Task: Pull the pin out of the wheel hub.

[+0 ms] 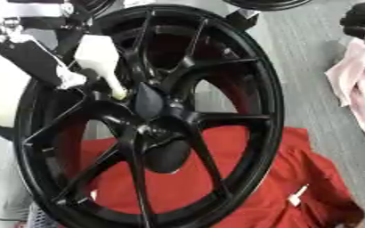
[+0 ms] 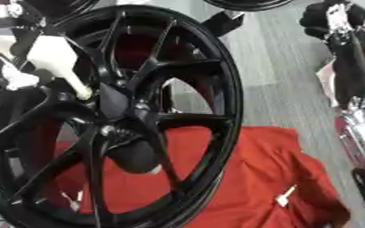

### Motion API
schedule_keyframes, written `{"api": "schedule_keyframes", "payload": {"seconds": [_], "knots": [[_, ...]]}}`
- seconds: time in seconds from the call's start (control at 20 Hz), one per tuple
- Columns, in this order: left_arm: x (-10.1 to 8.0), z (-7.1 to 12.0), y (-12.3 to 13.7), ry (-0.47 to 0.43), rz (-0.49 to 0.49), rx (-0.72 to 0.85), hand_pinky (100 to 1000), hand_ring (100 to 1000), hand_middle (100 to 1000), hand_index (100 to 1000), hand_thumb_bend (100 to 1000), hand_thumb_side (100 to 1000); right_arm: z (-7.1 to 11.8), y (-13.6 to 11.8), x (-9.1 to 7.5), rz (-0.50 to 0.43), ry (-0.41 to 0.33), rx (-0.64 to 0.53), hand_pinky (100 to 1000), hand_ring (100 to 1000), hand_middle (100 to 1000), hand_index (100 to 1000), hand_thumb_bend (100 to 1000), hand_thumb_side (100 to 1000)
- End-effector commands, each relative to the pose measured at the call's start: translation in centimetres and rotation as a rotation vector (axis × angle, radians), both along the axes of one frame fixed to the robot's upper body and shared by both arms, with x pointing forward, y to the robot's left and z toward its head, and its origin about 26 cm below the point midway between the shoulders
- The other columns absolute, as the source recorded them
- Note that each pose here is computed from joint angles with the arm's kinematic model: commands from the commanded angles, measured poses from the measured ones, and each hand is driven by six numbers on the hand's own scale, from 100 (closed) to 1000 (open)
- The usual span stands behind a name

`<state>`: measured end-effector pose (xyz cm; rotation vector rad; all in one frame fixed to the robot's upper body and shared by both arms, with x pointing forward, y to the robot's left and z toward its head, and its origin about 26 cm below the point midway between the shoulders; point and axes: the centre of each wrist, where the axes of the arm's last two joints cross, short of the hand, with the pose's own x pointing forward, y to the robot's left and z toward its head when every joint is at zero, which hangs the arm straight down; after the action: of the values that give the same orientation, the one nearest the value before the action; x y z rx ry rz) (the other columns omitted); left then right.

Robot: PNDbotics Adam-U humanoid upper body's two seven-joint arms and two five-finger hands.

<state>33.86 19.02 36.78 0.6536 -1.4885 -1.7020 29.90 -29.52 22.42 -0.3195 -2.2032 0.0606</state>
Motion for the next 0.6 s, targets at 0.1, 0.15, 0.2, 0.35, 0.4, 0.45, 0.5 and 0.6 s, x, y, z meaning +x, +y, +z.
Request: {"api": "schedule_keyframes", "payload": {"seconds": [0.1, 0.15, 0.2, 0.35, 0.4, 0.45, 0.5, 0.6], "knots": [[-1.6, 3.4, 1.5, -0.11, 0.026, -0.072, 657, 464, 237, 407, 100, 170, 0.8, -0.3, -0.3, -0.007, -0.026, -0.015, 791, 713, 615, 634, 100, 735], [-1.8, 4.1, 1.8, -0.138, 0.031, -0.102, 658, 462, 234, 408, 100, 172, 0.8, -0.3, -0.4, -0.009, -0.027, -0.016, 791, 713, 615, 634, 100, 734], [-2.0, 4.8, 2.2, -0.166, 0.039, -0.133, 659, 460, 230, 409, 100, 174, 0.8, -0.4, -0.4, -0.01, -0.027, -0.017, 792, 713, 615, 634, 100, 734], [-1.8, 6.6, 4.0, -0.251, 0.101, -0.225, 663, 458, 224, 412, 100, 179, 0.8, -0.5, -0.4, -0.016, -0.029, -0.021, 792, 713, 615, 635, 100, 732], [-1.5, 7.1, 4.8, -0.274, 0.136, -0.257, 664, 456, 221, 413, 100, 184, 0.8, -0.6, -0.4, -0.019, -0.031, -0.022, 792, 714, 615, 635, 100, 731], [-1.1, 7.4, 5.9, -0.292, 0.177, -0.29, 664, 456, 220, 414, 100, 186, 0.8, -0.6, -0.4, -0.022, -0.033, -0.023, 792, 714, 616, 635, 100, 731], [-0.5, 7.7, 7.0, -0.309, 0.224, -0.321, 664, 455, 217, 415, 100, 190, 0.9, -0.7, -0.5, -0.025, -0.035, -0.023, 792, 714, 616, 635, 100, 731], [0.7, 7.8, 9.4, -0.335, 0.319, -0.381, 663, 453, 212, 417, 100, 198, 0.8, -0.8, -0.5, -0.029, -0.037, -0.023, 793, 714, 616, 635, 100, 730]]}}
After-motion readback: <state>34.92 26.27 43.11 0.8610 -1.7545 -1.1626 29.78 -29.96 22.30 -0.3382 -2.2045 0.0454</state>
